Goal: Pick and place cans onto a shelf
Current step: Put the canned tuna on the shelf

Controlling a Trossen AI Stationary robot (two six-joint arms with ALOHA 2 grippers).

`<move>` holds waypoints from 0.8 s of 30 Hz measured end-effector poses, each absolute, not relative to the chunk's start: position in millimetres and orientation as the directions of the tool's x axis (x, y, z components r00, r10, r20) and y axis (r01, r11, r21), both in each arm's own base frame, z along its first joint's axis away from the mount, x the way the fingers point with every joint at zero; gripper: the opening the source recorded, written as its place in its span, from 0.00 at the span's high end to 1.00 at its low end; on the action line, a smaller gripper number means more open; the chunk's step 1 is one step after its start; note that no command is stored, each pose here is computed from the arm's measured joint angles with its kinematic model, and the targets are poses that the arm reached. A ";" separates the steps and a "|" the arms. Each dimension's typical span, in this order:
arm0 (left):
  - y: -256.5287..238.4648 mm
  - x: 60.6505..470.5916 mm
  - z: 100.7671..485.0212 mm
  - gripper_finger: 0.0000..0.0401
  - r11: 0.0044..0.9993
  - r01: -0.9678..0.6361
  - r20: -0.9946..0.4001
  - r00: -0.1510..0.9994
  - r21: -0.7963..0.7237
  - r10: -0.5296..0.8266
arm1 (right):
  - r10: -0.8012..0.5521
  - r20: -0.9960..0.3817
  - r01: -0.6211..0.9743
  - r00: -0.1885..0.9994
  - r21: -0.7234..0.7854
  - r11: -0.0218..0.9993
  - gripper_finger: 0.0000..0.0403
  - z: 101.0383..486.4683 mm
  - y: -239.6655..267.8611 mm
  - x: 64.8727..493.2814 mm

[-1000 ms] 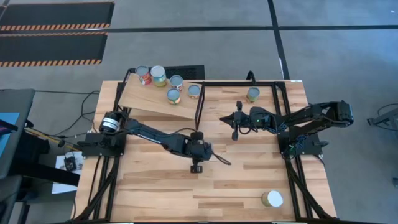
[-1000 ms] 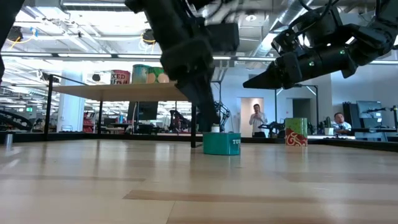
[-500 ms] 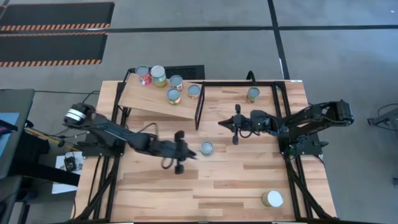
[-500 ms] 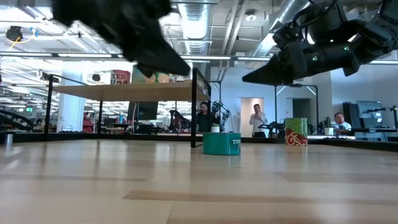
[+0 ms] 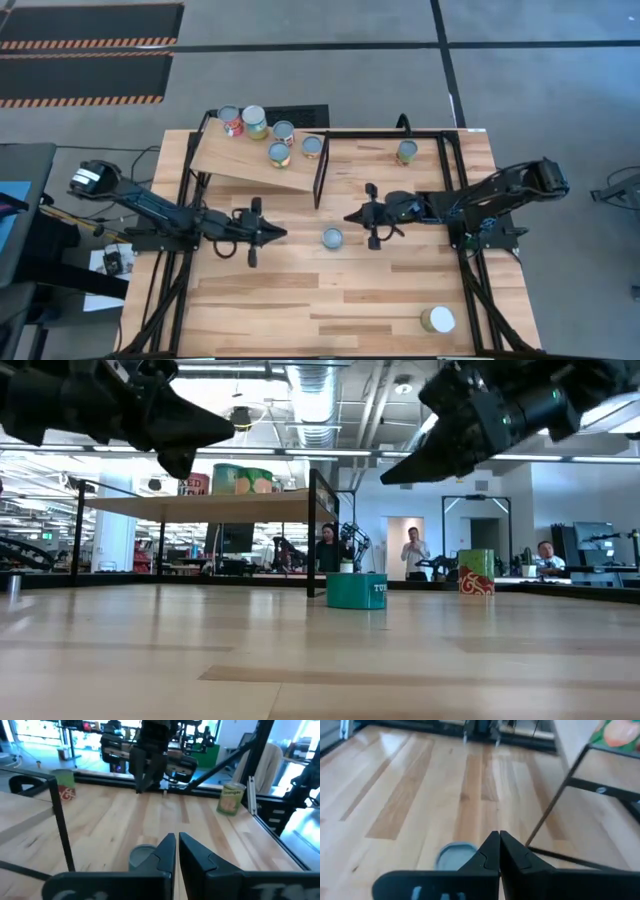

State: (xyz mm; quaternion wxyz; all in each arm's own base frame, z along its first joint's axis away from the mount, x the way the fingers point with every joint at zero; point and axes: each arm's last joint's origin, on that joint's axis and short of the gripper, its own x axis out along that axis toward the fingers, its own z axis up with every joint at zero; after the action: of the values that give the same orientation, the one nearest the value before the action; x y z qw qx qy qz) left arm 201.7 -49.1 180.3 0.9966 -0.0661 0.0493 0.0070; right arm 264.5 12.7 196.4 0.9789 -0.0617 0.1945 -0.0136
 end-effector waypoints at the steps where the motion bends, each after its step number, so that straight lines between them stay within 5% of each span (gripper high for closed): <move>1: -48.3 199.0 180.0 0.98 0.992 -0.021 -0.092 0.996 -0.126 0.009 | -0.049 -0.394 0.003 0.918 -0.116 0.993 0.95 200.3 15.5 266.8; 17: -41.8 183.9 180.7 0.98 0.995 -0.083 -0.055 0.995 -0.061 0.080 | -0.056 -0.690 -0.054 0.721 -0.136 0.989 0.54 190.9 45.8 311.7; 24: -41.7 183.9 180.2 0.98 0.995 -0.085 -0.059 0.995 -0.060 0.082 | -0.075 -0.771 -0.083 0.632 -0.163 0.983 0.51 179.1 53.9 334.6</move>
State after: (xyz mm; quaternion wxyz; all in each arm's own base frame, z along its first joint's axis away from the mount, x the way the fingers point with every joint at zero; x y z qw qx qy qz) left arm 183.9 -41.7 180.2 0.9982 -0.0311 0.0285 0.0419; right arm 334.6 53.9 179.1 0.8988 -0.0921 0.4287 0.0024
